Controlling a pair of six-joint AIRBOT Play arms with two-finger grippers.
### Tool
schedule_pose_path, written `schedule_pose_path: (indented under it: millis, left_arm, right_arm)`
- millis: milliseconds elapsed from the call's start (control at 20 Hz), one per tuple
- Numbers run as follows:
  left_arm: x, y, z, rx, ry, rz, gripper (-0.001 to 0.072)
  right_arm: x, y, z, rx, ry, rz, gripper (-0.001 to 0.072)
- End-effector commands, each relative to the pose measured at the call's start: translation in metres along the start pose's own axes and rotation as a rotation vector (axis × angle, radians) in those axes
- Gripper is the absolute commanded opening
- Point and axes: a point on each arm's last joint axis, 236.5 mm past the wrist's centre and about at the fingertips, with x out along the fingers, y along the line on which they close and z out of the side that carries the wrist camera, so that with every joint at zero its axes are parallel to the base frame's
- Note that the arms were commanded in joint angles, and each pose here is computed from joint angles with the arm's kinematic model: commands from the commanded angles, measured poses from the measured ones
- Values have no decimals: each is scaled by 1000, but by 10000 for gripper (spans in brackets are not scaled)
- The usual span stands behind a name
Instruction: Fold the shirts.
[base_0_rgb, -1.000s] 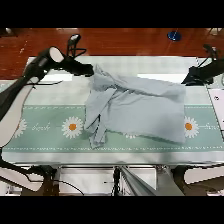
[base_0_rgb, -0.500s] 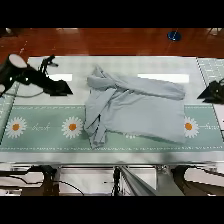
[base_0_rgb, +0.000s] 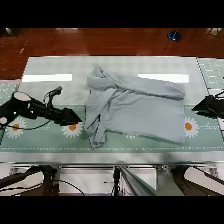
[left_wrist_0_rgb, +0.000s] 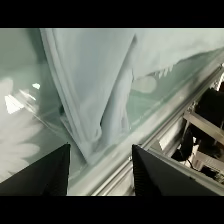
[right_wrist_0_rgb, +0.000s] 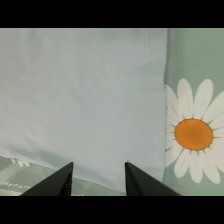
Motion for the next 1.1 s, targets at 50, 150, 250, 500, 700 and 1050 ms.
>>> schedule_pose_path:
  millis: [50,150,250,500,700,1050]
  left_arm:
    - [20,14,-31,-58,-8,-1,481]
    - [26,18,-31,-54,-10,18,481]
    - [33,20,-27,-28,-24,53,481]
    - [58,19,-21,46,-33,138,481]
    - [70,16,-9,62,-87,174,480]
    - [67,15,10,55,-168,172,41]
  right_arm:
    - [-7,5,-2,-16,-30,-3,420]
    - [-9,6,-2,-21,-38,-9,420]
    - [-9,6,-4,-20,-31,-6,420]
    - [-9,7,-6,-20,-24,-4,419]
    - [-9,7,-5,-20,-24,-4,420]
    - [-9,6,-6,-20,-21,-6,415]
